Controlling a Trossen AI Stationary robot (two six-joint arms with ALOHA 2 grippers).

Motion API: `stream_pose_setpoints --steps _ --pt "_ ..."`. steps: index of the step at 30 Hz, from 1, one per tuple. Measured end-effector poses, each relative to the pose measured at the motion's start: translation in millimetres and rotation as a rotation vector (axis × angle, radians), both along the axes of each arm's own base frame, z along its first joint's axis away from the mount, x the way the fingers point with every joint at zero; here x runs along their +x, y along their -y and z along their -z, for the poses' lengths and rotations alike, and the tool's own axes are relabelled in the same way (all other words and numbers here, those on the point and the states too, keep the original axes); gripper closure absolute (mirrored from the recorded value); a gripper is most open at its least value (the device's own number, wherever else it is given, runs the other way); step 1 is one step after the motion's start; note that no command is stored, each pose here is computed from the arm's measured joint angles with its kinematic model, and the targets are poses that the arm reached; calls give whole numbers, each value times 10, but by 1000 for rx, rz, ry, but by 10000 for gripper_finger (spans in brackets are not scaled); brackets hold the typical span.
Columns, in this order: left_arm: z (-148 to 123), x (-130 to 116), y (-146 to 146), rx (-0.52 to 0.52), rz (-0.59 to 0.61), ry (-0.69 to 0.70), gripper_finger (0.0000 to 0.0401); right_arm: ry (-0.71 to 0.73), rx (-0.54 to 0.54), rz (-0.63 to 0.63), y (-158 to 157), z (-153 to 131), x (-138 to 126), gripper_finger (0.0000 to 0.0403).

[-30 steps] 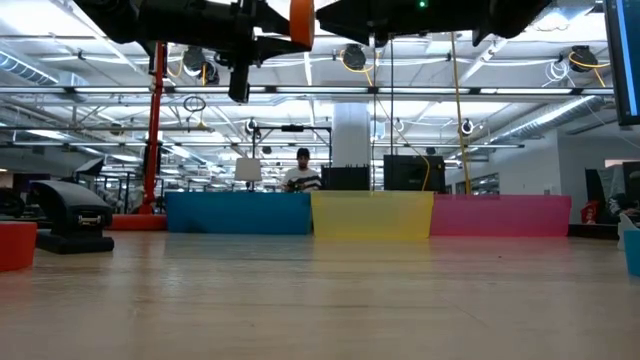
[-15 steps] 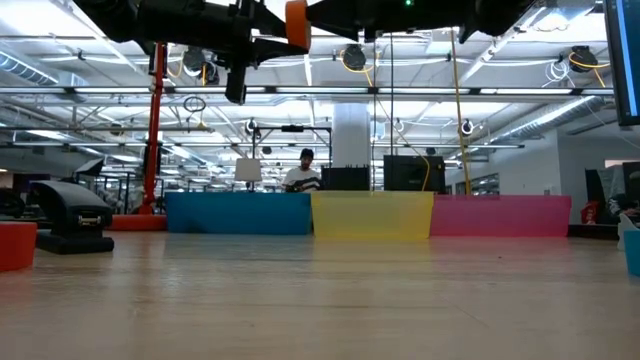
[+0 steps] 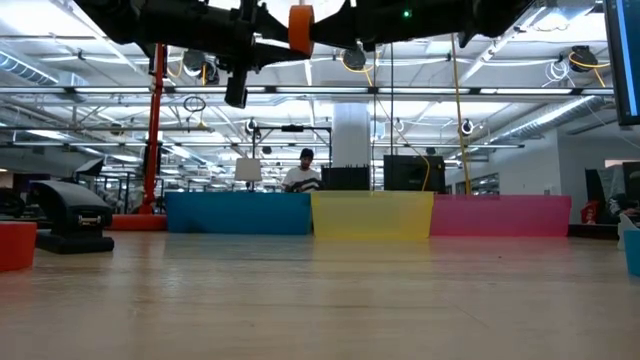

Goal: Pick and place Stapler, Stapler remover, tape
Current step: Put the orange tape into the red bin

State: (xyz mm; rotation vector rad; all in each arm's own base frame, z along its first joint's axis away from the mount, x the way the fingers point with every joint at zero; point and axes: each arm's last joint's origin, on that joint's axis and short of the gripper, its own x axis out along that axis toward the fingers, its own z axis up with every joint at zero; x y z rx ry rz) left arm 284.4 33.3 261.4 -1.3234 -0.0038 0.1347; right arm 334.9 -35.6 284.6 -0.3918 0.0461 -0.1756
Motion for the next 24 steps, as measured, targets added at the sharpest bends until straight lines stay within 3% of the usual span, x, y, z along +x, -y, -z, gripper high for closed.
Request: stream_pose_setpoints --steps 8,12,19,24 --pt "10 0 25 -3 9 -13 363 27 -17 2 1 -28 -2 250" --pt "22 -3 24 -6 8 -26 363 30 -18 0 0 -25 -1 281" --pt "25 -3 21 -18 4 -29 348 16 -16 -4 -3 -12 -2 375" --pt "32 -5 8 43 7 -42 326 -5 9 8 -1 10 -5 375"
